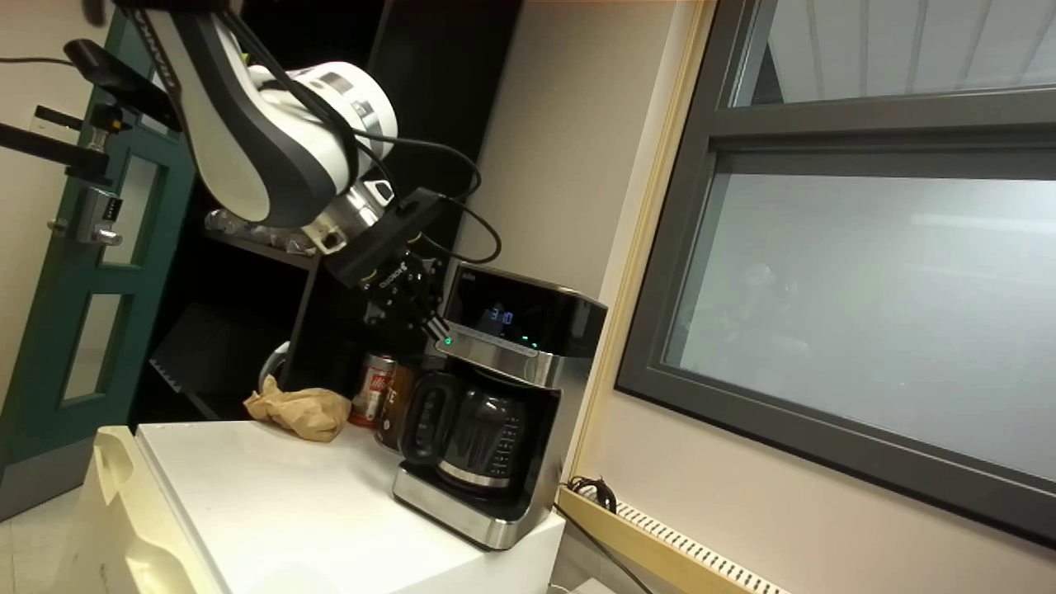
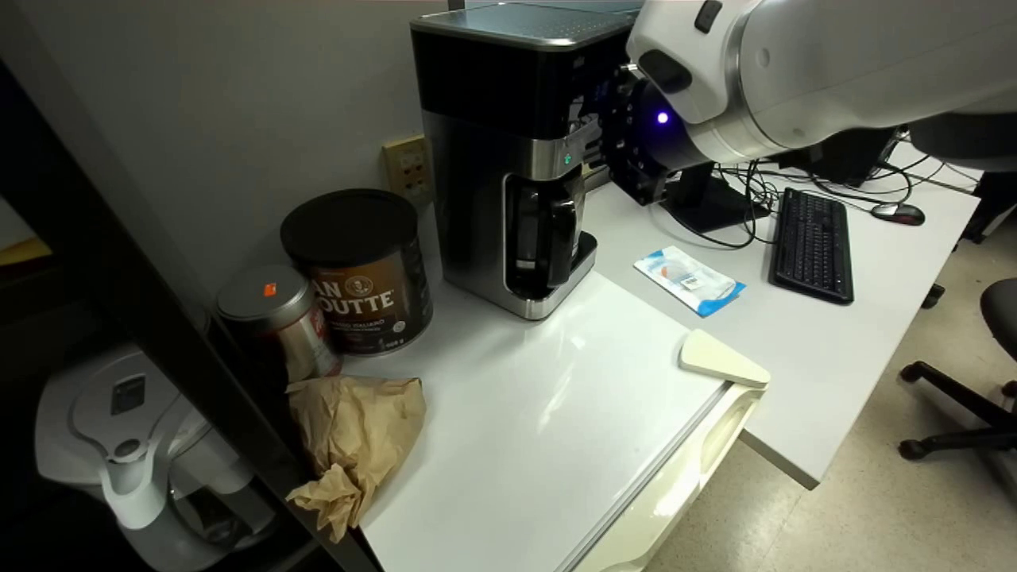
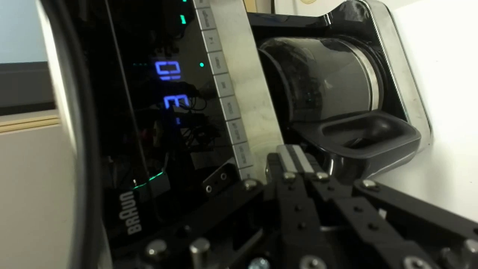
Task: Press some buttons on the coffee maker
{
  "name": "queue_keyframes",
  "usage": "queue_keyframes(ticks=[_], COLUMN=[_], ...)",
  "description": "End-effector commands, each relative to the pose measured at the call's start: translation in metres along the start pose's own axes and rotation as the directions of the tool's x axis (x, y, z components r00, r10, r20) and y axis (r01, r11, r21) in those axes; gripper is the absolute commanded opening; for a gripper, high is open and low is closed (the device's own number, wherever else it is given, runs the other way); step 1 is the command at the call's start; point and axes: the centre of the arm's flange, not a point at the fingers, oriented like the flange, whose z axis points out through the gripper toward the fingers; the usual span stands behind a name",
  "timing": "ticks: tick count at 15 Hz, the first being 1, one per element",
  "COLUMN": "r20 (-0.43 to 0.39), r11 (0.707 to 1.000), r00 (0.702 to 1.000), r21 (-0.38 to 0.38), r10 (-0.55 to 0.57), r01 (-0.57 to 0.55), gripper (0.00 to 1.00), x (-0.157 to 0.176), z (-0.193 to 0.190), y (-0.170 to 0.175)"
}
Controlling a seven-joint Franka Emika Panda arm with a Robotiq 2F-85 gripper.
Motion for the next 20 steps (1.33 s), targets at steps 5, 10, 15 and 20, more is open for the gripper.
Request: queue_keyframes(ticks=[5, 10, 15, 20], r20=[0.023, 0.04, 0.048, 0.052], r11=[1.0, 1.0, 0.999, 0.999], r00=[1.0, 0.999, 0.999, 0.999], r21=[0.01, 0.028, 0.037, 0.043], r10=[-0.002, -0.01, -0.019, -0.01], r01=[0.002, 0.009, 0.017, 0.007], gripper=[0.0, 0.0, 0.0, 0.0], x=[0.018, 0.024, 0.025, 0.0], z=[0.021, 0.028, 0.027, 0.004], y=[0.017, 0.015, 0.013, 0.01])
